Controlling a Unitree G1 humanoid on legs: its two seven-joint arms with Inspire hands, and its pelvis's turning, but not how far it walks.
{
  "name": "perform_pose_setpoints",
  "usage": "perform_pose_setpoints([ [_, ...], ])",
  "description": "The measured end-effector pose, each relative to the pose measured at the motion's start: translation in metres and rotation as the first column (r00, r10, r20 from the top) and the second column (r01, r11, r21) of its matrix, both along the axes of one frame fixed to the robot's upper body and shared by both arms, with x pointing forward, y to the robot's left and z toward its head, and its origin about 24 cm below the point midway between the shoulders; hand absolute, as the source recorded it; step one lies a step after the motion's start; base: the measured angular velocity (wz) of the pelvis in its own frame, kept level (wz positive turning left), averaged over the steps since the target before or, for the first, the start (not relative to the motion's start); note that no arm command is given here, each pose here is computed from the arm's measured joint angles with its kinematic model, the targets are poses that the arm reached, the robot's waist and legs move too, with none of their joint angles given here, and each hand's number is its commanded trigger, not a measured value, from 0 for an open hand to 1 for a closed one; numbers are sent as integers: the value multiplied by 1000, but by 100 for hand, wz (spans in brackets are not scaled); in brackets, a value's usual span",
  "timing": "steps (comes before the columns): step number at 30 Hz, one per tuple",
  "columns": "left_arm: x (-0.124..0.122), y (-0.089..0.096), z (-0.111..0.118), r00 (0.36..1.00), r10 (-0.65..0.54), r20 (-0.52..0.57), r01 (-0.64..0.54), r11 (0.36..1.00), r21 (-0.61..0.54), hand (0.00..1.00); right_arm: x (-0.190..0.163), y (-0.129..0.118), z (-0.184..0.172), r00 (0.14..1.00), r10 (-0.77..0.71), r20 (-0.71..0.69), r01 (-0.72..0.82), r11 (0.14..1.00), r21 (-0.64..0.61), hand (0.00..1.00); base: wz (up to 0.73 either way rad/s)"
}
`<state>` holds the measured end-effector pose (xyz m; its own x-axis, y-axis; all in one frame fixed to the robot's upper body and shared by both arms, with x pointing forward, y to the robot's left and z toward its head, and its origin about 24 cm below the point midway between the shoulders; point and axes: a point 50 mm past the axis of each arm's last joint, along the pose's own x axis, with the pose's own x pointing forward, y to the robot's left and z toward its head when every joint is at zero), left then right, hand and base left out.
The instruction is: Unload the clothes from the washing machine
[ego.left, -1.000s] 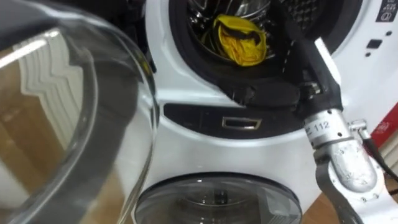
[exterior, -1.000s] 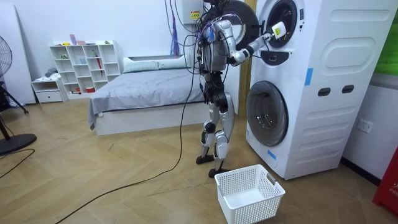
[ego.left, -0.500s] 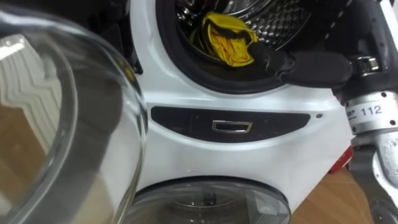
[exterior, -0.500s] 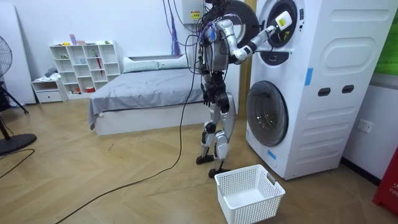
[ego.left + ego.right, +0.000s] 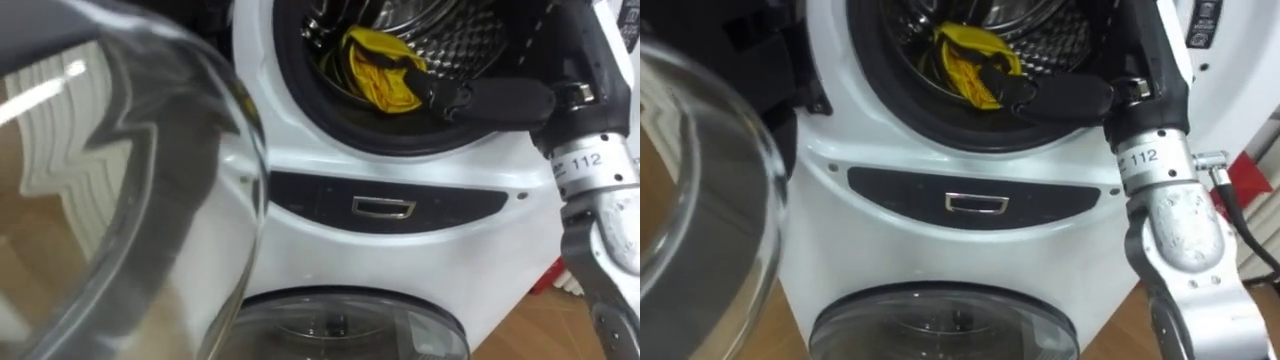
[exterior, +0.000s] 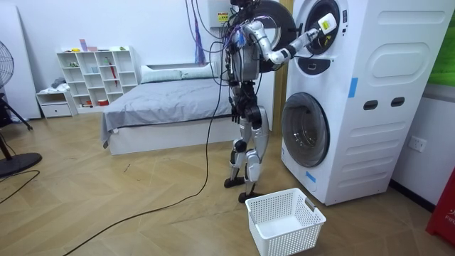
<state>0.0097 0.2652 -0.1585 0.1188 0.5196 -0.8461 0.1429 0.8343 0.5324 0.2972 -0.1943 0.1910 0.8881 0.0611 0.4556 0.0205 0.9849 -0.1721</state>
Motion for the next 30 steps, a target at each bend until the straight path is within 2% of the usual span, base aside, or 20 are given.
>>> perform_pose_setpoints([
  [5,-1,3,2,1000,-16,-23,16,1000,2,0,21,-9,-11,995,-7,-104,-2,996,-86,0,3],
  [13,-12,22,9,997,16,-82,-14,1000,17,0,42,-21,-20,969,-93,-230,53,983,-174,0,13],
  [16,-14,23,9,995,19,-94,-19,1000,5,0,44,-24,-22,962,-121,-246,70,976,-204,0,13],
  [21,-16,23,9,995,21,-102,-21,1000,7,0,48,-26,-26,950,-181,-253,93,942,-322,0,5],
  [30,-11,21,9,995,-5,-99,5,1000,-2,0,52,-25,-28,942,-193,-276,62,905,-421,0,0],
])
